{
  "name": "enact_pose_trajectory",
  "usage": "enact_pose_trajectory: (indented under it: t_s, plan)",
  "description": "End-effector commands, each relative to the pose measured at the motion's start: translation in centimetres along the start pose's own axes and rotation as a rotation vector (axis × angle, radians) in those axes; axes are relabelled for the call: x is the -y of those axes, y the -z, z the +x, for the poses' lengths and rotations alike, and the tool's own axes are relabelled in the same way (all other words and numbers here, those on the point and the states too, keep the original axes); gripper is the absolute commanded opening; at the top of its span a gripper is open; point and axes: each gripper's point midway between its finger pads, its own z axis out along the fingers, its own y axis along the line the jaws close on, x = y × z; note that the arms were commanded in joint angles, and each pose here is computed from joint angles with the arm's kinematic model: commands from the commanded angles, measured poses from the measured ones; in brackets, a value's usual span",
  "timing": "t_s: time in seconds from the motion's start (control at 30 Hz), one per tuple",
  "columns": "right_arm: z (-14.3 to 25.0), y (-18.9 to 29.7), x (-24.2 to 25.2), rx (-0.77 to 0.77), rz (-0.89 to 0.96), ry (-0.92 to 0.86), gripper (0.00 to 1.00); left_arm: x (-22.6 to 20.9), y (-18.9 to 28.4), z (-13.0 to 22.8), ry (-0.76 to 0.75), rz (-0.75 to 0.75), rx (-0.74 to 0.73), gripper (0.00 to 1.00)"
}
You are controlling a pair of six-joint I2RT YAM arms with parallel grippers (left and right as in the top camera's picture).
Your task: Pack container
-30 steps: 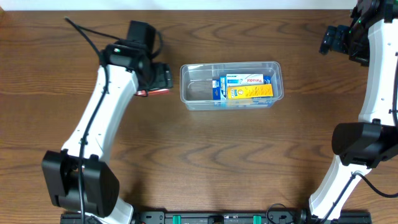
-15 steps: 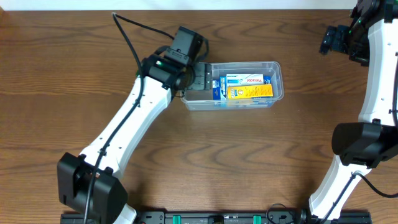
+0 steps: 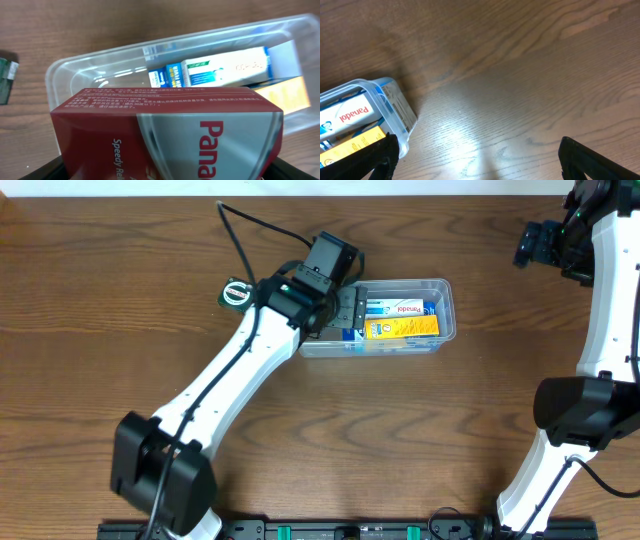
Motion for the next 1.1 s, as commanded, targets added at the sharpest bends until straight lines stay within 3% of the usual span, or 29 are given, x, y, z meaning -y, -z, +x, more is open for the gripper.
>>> enact_pose_trajectory:
  t_s: [0.0, 0.73, 1.07]
  plan:
    - [-0.2, 0.5, 0.2, 0.019, 0.002, -0.020, 0.99, -0.2, -1.2, 0.1, 0.014, -0.016, -0.017, 0.85]
    - [-0.2, 0.5, 0.2, 0.019, 0.002, -0.020, 0.99, -1.8, -7.9, 4.5, 0.009, -0.095, -0.204, 0.85]
    - [-0.2, 0.5, 0.2, 0.019, 0.002, -0.020, 0.99, -2.1, -9.2, 5.0, 0.008, -0.109, -0.218, 0.85]
